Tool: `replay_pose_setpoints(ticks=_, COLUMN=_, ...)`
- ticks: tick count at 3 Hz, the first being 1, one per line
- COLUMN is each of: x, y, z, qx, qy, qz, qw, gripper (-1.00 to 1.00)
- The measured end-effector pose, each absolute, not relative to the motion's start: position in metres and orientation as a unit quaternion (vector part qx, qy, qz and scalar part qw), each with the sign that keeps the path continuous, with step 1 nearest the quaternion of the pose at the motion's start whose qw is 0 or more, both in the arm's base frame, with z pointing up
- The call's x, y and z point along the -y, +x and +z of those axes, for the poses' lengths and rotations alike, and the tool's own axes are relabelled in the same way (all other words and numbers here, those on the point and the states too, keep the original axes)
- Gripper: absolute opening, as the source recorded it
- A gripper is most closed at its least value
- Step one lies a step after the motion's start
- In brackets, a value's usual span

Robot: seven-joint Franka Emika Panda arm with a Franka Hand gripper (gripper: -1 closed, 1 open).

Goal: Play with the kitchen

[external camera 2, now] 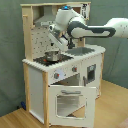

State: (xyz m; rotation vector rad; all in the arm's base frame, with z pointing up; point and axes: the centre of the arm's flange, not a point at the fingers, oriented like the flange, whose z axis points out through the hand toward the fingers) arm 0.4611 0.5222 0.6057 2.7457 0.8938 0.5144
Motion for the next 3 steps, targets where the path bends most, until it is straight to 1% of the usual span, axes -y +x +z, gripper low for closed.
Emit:
replay_pose_setpoints(ticks=1, x=-0.526, y=0.456, z=0.610, qx=-0.323, qy=0.914, qz=0.194, qw=0.148, gripper=1.00)
replay_pose_setpoints(ticks=3, x=-0.551, y=0.419, z=0.623, qx=-0.347, qy=0.878, qz=0.238, qw=0.229, gripper=1.00)
